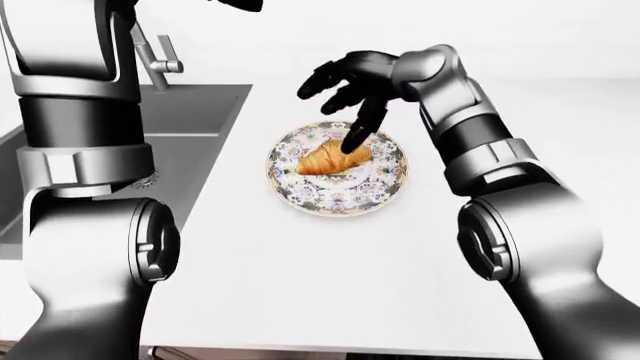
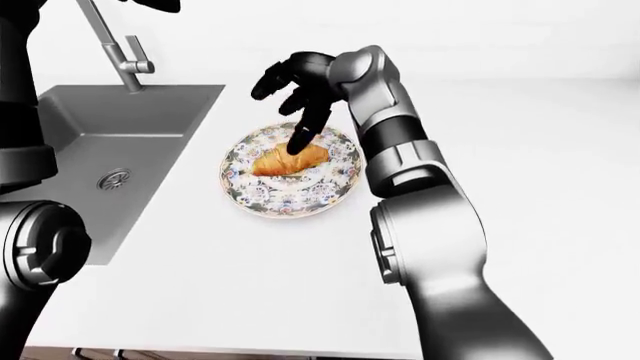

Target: Place the pastries on the plates.

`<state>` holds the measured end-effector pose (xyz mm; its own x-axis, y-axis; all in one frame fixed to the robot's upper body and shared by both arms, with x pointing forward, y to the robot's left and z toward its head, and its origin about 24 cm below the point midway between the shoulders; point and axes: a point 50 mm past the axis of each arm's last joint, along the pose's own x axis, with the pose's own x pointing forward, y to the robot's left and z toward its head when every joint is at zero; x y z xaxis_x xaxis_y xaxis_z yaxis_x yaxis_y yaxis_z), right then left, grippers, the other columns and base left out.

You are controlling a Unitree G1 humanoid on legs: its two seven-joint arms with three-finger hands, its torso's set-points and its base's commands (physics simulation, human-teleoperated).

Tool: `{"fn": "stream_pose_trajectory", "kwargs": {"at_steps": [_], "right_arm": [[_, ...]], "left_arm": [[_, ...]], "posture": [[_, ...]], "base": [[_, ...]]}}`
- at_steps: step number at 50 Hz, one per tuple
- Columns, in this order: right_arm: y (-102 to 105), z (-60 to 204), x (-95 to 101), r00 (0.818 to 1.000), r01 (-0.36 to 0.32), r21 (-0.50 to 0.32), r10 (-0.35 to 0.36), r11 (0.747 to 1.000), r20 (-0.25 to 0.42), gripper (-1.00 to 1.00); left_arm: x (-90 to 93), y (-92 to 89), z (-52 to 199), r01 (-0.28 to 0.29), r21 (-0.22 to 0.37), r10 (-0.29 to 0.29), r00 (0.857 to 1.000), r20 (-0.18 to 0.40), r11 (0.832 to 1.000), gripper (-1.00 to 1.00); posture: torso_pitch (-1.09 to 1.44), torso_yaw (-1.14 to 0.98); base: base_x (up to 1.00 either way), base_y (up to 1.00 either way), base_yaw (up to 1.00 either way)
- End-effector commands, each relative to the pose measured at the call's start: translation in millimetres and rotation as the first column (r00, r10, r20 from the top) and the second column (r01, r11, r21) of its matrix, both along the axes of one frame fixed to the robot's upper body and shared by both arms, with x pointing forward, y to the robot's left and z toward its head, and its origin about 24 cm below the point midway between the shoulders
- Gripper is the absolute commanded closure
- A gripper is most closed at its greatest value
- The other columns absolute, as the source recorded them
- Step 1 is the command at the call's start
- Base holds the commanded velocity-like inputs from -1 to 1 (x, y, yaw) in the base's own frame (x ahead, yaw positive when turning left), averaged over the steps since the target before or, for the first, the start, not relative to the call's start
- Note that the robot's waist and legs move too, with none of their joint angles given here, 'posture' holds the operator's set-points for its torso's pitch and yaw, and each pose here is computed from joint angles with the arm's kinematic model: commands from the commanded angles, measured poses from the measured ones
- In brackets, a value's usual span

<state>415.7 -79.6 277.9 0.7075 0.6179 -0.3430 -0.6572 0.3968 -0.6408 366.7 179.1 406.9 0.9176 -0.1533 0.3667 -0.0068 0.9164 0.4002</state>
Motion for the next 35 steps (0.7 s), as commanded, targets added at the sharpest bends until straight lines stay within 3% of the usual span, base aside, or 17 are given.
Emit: {"fn": "stream_pose_trajectory", "kwargs": {"at_steps": [1,9,14,17,18,20,21,23,24,25,26,28,29,31,33,34,35], "right_arm": [[2,28,-3.5,0.995,-0.01,0.017,0.009,1.0,0.101,-1.0],[1,40,-4.1,0.99,0.013,0.054,-0.02,0.998,0.137,-1.0],[-7,56,-0.2,0.964,0.174,0.221,-0.212,0.96,0.163,-1.0],[-18,77,-0.3,0.913,0.292,0.385,-0.375,0.876,0.161,-1.0],[-19,79,-0.6,0.909,0.299,0.406,-0.387,0.864,0.155,-1.0],[-25,86,-1.4,0.878,0.353,0.484,-0.462,0.801,0.124,-1.0],[-27,89,-1.7,0.865,0.366,0.498,-0.485,0.786,0.13,-1.0],[-35,94,-2.3,0.819,0.41,0.553,-0.56,0.725,0.127,-1.0],[-35,96,-2.7,0.822,0.41,0.565,-0.558,0.716,0.111,-1.0],[-38,97,-2.8,0.799,0.432,0.573,-0.59,0.696,0.116,-1.0],[-39,100,-3.9,0.795,0.439,0.606,-0.601,0.663,0.083,-1.0],[-44,108,-5.6,0.75,0.436,0.685,-0.656,0.584,0.081,-1.0],[-46,108,-5.8,0.755,0.449,0.687,-0.654,0.571,0.051,-1.0],[-50,114,-8.2,0.746,0.427,0.704,-0.661,0.568,0.08,-1.0],[-54,121,-11.6,0.737,0.401,0.745,-0.671,0.533,0.083,-1.0],[-61,128,-15.2,0.71,0.384,0.781,-0.698,0.493,0.092,-1.0],[-65,135,-19.3,0.705,0.352,0.807,-0.702,0.474,0.104,-1.0]], "left_arm": [[-12.6,-0.5,22,0.002,0.001,-0.002,0.995,0.097,1.0,-1.0],[-13.9,0.6,23,0.001,-0.006,-0.001,0.995,0.102,1.0,-1.0],[-13.3,0.9,19,0.005,-0.006,-0.005,0.996,0.093,1.0,-1.0],[-12.6,1.0,16,0.007,-0.014,-0.006,0.996,0.088,1.0,-1.0],[-12.5,1.1,16,0.006,-0.013,-0.005,0.996,0.087,1.0,-1.0],[-12.0,0.5,13,0.01,-0.023,-0.008,0.996,0.084,1.0,-1.0],[-11.6,-0.3,12,0.011,-0.02,-0.009,0.997,0.083,1.0,-1.0],[-10.6,-1.0,10,0.014,-0.026,-0.012,0.997,0.079,1.0,-1.0],[-10.4,-1.0,10,0.012,-0.025,-0.01,0.997,0.079,1.0,-1.0],[-10.4,-0.9,10,0.012,-0.027,-0.01,0.997,0.079,1.0,-1.0],[-10.7,-1.1,10,0.013,-0.025,-0.011,0.997,0.079,1.0,-1.0],[-11.0,-1.3,11,0.013,-0.025,-0.011,0.997,0.08,1.0,-1.0],[-11.5,-1.4,12,0.014,-0.028,-0.012,0.997,0.082,0.999,-1.0],[-12.0,-1.6,12,0.015,-0.03,-0.012,0.996,0.083,0.999,-1.0],[-13.1,-1.2,10,0.015,-0.036,-0.012,0.996,0.084,0.999,-1.0],[-13.2,-0.4,9,0.011,-0.037,-0.008,0.997,0.083,0.999,-1.0],[-13.6,-0.1,8,0.011,-0.04,-0.007,0.997,0.082,0.999,-1.0]], "posture": [[0.0,0.0],[0.0,0.0],[0.0,0.0],[-0.03,0.0],[-0.04,0.0],[-0.06,0.0],[-0.07,0.0],[-0.09,0.0],[-0.1,0.0],[-0.11,0.0],[-0.12,0.0],[-0.14,0.0],[-0.15,0.0],[-0.17,0.0],[-0.19,0.0],[-0.2,0.0],[-0.21,0.0]], "base": [[0.0,0.0,0.0],[0.0,0.0,0.0],[0.0,0.0,0.0],[0.0,0.0,0.0],[0.0,0.0,0.0],[0.0,0.0,0.0],[0.0,0.0,0.0],[0.0,0.0,0.0],[0.0,0.0,0.0],[0.0,0.0,0.0],[0.0,0.0,0.0],[0.0,0.0,0.0],[0.0,0.0,0.0],[0.0,0.0,0.0],[0.0,0.0,0.0],[0.0,0.0,0.0],[0.0,0.0,0.0]]}}
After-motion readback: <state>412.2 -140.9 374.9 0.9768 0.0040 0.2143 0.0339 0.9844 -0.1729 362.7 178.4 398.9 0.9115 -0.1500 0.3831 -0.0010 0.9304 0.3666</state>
